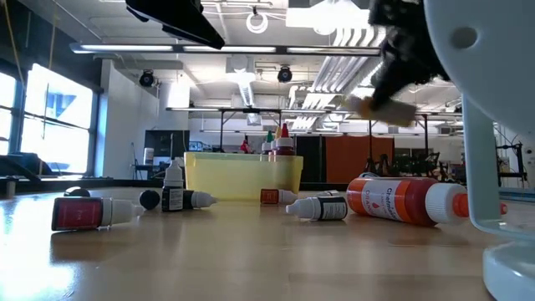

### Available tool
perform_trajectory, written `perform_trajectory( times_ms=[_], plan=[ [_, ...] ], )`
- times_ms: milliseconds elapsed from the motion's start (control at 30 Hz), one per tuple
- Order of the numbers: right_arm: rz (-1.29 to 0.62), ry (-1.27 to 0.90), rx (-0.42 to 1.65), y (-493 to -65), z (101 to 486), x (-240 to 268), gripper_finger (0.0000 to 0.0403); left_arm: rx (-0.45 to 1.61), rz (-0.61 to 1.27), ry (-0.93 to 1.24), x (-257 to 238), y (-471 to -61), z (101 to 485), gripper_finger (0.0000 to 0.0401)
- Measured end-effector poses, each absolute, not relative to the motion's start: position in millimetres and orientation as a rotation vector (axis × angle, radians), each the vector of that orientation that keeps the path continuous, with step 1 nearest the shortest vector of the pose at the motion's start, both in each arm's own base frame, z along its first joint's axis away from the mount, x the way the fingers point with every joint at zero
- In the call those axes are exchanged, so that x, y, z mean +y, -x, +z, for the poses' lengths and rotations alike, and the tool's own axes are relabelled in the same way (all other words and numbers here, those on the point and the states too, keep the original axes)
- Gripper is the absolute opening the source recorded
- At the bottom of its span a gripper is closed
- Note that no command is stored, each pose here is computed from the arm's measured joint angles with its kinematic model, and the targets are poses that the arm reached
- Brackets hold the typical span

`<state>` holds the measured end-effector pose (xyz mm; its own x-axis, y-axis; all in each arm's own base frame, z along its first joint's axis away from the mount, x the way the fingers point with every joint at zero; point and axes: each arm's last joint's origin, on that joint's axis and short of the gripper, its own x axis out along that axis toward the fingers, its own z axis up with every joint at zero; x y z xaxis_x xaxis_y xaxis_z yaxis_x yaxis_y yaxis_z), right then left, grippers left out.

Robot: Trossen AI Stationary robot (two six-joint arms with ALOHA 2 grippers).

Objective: Pick & Place food coloring
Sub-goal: Put the large yellow food coloring bottle into the yellow container

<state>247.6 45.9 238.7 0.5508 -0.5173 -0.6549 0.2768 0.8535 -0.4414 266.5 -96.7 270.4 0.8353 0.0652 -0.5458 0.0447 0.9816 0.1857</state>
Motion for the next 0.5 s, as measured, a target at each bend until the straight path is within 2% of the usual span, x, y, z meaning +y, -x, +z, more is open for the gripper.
perform_trajectory(
  times_ms=[100,333,500],
  plan=[
    [-0.479,0.32,0.756,-261,252,41,0.0153,0.574,0.03,-0.183,-96,-267,271,0.0147],
    [-0.175,0.197,0.473,-286,269,35,0.0153,0.528,0.197,-0.222,-92,-268,274,0.0147],
    [-0.08,0.145,0.362,-292,279,30,0.0153,0.466,0.305,-0.264,-90,-270,279,0.0147]
  ],
)
